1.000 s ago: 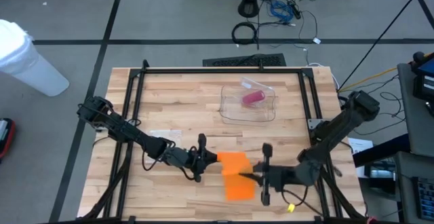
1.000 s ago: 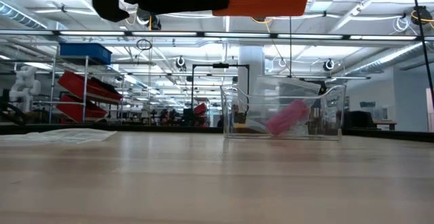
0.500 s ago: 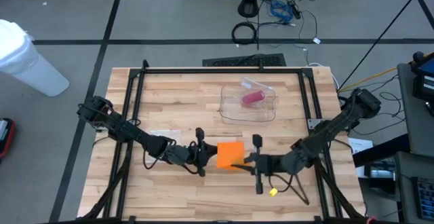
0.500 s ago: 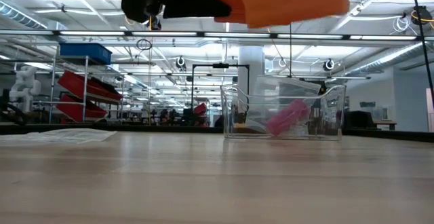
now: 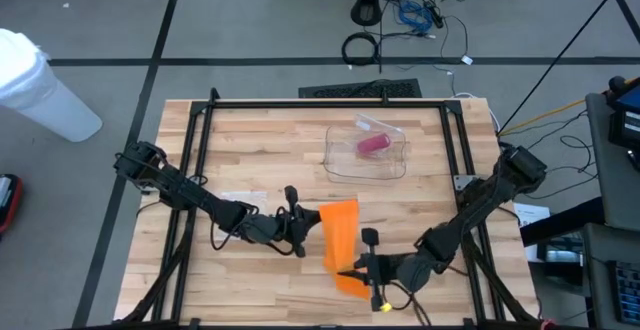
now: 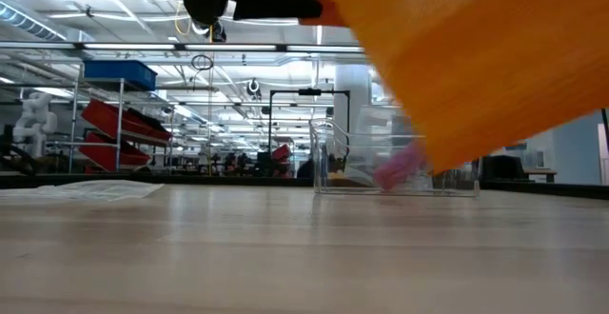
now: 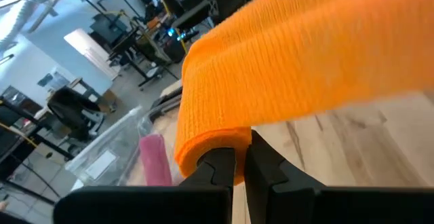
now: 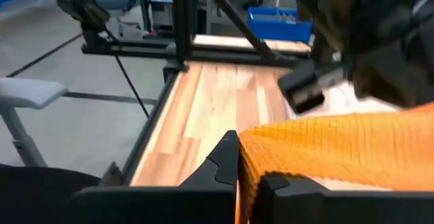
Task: Roll bandage
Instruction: Roll the orange bandage
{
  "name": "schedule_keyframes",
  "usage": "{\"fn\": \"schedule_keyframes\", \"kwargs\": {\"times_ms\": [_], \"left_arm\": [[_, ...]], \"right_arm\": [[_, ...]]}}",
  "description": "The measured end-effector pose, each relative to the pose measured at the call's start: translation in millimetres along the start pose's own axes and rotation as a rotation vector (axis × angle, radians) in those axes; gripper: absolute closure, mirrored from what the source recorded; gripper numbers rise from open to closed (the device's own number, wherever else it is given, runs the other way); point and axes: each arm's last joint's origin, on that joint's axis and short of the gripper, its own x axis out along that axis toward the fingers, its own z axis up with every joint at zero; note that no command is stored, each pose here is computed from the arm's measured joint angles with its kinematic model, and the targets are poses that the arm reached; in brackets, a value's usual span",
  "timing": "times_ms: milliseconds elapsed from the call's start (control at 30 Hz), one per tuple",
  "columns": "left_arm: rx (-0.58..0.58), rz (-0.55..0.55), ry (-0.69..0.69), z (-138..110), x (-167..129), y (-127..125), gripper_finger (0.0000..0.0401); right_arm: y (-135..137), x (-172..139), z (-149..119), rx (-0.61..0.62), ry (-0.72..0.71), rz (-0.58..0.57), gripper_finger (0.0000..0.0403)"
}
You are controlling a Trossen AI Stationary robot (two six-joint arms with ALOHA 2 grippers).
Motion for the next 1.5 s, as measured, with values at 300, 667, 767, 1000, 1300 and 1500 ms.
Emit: {"fn": "schedule_keyframes", "kwargs": {"times_ms": [300, 667, 767, 1000, 1300, 1500], "left_arm": [[0.041, 0.017, -0.063, 10.9, -8.4, -5.8, 0.0391], [-0.02, 0.031, -0.104, 16.8, -11.8, -6.4, 0.0391], [-0.023, 0.034, -0.111, 18.1, -12.7, -5.8, 0.0391], [-0.012, 0.018, -0.12, 19.0, -13.5, -5.2, 0.0391], [0.028, -0.002, -0.129, 22.7, -19.3, -5.5, 0.0391], [-0.028, -0.062, -0.175, 25.9, -20.6, -4.2, 0.0391]], "right_arm": [[-1.0, 4.3, -11.9, 0.013, 0.047, -0.071, 0.0403], [-7.1, 2.3, -29.6, 0.006, 0.088, -0.116, 0.0393], [-8.3, 1.9, -31.3, -0.002, 0.088, -0.138, 0.0369], [-8.9, 0.3, -36.6, 0.036, 0.129, -0.152, 0.0278], [6.9, -28.0, -40.0, 0.103, 0.15, -0.204, 0.0231], [14.4, -41.1, -60.0, 0.169, 0.116, -0.277, 0.0235]]}}
